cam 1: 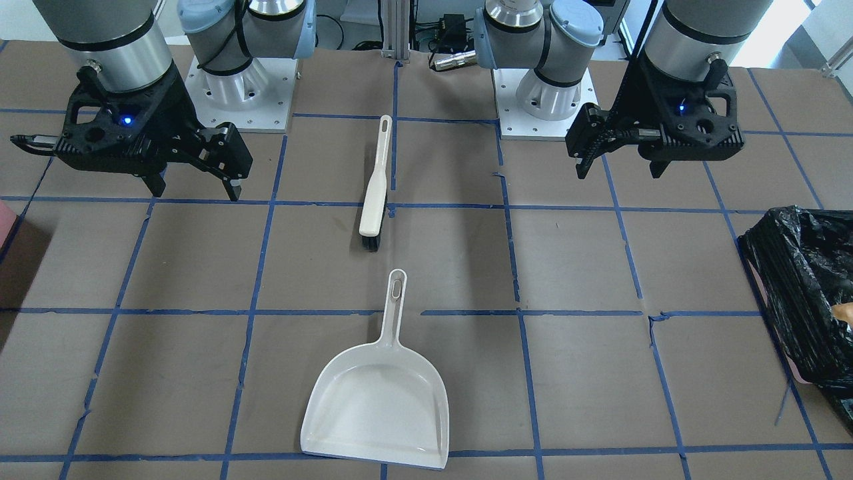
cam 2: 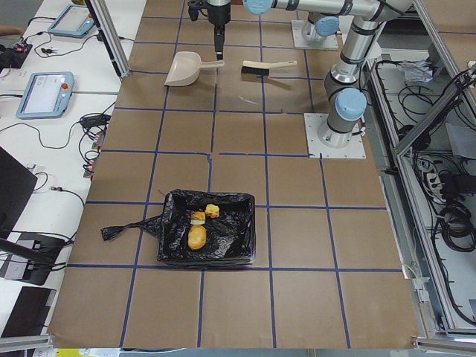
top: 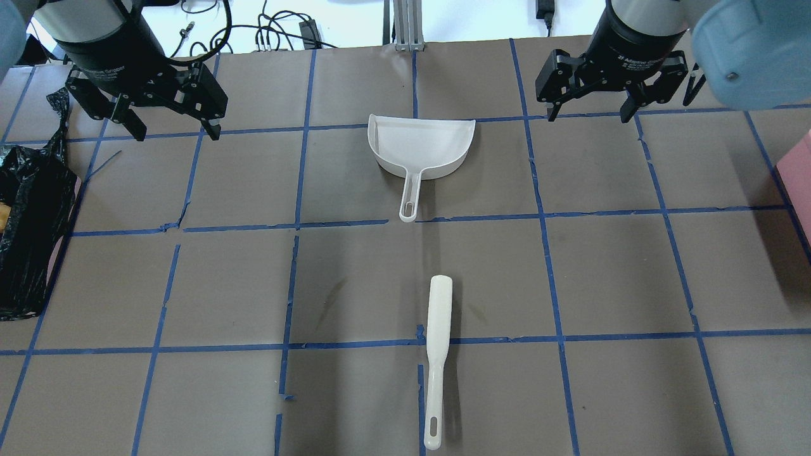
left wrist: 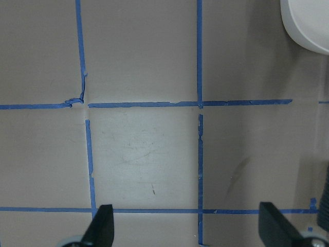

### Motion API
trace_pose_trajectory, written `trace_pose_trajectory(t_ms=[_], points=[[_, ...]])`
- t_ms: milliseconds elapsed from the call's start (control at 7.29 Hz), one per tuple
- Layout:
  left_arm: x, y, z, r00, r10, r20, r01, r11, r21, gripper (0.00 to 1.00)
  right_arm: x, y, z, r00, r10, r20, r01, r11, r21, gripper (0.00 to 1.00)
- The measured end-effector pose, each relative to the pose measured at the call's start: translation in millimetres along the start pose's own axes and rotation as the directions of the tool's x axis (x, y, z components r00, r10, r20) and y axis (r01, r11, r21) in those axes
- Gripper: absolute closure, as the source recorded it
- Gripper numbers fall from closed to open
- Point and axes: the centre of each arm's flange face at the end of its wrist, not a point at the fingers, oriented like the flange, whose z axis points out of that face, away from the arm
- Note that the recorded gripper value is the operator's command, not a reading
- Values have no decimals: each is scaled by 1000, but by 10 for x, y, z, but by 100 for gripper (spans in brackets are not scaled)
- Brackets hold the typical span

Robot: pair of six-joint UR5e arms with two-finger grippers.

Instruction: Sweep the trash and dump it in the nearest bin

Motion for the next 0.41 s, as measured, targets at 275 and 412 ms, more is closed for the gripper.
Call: trace_pose_trajectory(t_ms=[275, 412], points=[[-4, -5, 12, 1000, 4, 0, -4, 1000, -3, 0, 46, 52, 67, 1000, 3, 0, -3, 998, -67, 0], [1, -3, 17, 1000, 4, 1, -4, 1000, -5, 0, 68, 67, 76, 1000, 8, -7, -9, 996, -84, 0]])
